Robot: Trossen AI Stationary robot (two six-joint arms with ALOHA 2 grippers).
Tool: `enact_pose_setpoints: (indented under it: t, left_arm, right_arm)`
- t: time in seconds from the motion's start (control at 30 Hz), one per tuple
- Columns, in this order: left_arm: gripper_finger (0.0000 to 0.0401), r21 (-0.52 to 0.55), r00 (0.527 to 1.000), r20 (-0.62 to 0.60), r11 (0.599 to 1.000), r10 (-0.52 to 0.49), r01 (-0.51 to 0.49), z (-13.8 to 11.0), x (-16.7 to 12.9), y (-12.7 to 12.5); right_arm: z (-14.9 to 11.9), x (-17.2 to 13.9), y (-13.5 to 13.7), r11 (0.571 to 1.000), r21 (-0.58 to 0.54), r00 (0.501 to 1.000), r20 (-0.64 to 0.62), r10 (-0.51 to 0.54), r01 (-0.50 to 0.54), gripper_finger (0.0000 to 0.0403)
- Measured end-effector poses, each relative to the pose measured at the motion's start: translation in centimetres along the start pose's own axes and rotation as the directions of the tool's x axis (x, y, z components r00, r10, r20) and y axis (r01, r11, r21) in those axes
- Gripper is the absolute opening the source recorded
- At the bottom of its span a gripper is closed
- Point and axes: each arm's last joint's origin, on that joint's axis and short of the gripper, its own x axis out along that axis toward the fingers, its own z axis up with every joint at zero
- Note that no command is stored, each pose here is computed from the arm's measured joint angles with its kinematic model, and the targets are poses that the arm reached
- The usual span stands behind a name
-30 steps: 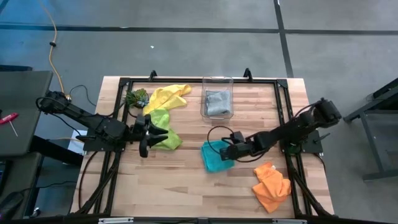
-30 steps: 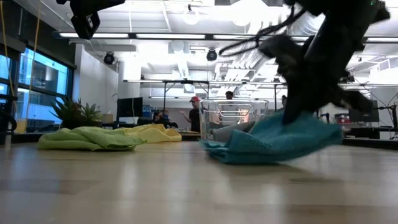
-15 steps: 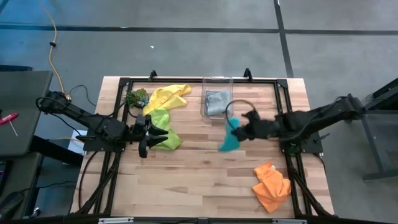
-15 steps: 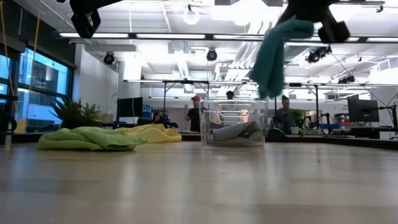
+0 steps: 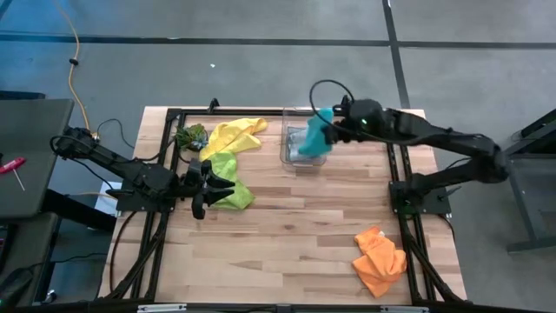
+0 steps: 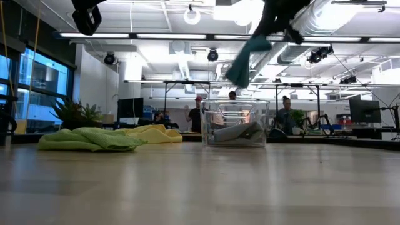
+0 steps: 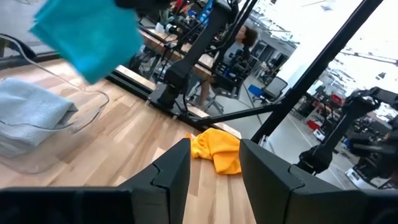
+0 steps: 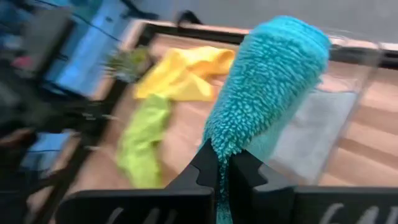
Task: Fold microfiber towels
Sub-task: Put the blue microfiber cloth into the transparent bin
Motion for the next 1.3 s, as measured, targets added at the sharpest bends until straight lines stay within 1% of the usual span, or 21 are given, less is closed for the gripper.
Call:
enact_pose_setpoints:
  t: [0.1,0.17,0.3,0.4,0.43,0.5,0.6,0.73,0.87,1.0,1.1,1.2,1.3]
  left_arm:
    - [0.0129,0.000,1.000,0.000,1.000,0.000,0.000,0.0,0.0,0.0]
    - [0.0129,0.011,1.000,-0.001,1.000,0.001,-0.001,0.0,0.0,0.0]
    - [0.0129,0.014,1.000,-0.001,1.000,0.001,-0.001,0.0,0.0,0.0]
    - [0.0129,0.016,1.000,-0.001,1.000,0.002,-0.002,0.0,0.0,0.0]
    - [0.0129,0.016,1.000,-0.001,1.000,0.002,-0.002,0.0,0.0,0.0]
    - [0.0129,0.016,1.000,0.000,1.000,0.002,-0.002,0.0,0.0,0.0]
    - [0.0129,0.017,1.000,0.000,1.000,0.003,-0.003,0.0,0.0,0.0]
    - [0.0129,0.017,1.000,0.002,1.000,0.008,-0.008,0.0,0.0,0.0]
    - [0.0129,0.017,1.000,0.002,1.000,0.009,-0.009,0.0,0.0,0.0]
    - [0.0129,0.017,1.000,0.002,1.000,0.009,-0.009,0.0,0.0,0.0]
    - [0.0129,0.017,1.000,0.007,1.000,0.017,-0.018,0.0,0.0,0.1]
    - [0.0129,0.017,0.999,0.017,0.999,0.033,-0.034,0.0,0.0,0.1]
    - [0.0129,0.017,0.999,0.018,0.999,0.035,-0.036,0.0,0.0,0.1]
  right_arm:
    - [0.4,3.1,-1.4,0.998,0.009,0.997,-0.058,-0.054,0.054,0.0000]
    - [0.6,5.3,-2.1,0.998,0.022,0.996,-0.078,-0.051,0.053,0.0000]
    - [1.8,8.7,-2.5,0.997,0.063,0.998,-0.039,0.042,-0.040,0.0000]
    - [2.5,10.3,-2.8,0.991,0.098,0.996,-0.006,0.088,-0.086,0.0000]
    - [2.6,10.6,-2.9,0.991,0.101,0.996,-0.001,0.093,-0.093,0.0000]
    - [2.5,11.0,-3.3,0.992,0.101,0.997,-0.020,0.071,-0.069,0.0000]
    - [1.7,11.8,-4.4,0.997,0.077,0.994,-0.111,-0.009,0.018,0.0000]
    - [0.4,13.3,-5.6,0.992,0.062,0.970,-0.225,-0.094,0.110,0.0000]
    - [-0.2,14.4,-6.6,0.983,0.060,0.947,-0.285,-0.149,0.173,0.0000]
    - [-0.1,14.4,-7.8,0.967,0.035,0.928,-0.294,-0.230,0.251,0.0000]
    - [0.2,14.2,-8.6,0.957,0.041,0.915,-0.306,-0.262,0.288,0.0000]
    - [0.1,14.0,-8.9,0.949,0.052,0.902,-0.329,-0.277,0.311,0.0000]
    - [0.1,14.0,-8.9,0.949,0.065,0.903,-0.333,-0.270,0.308,0.0000]
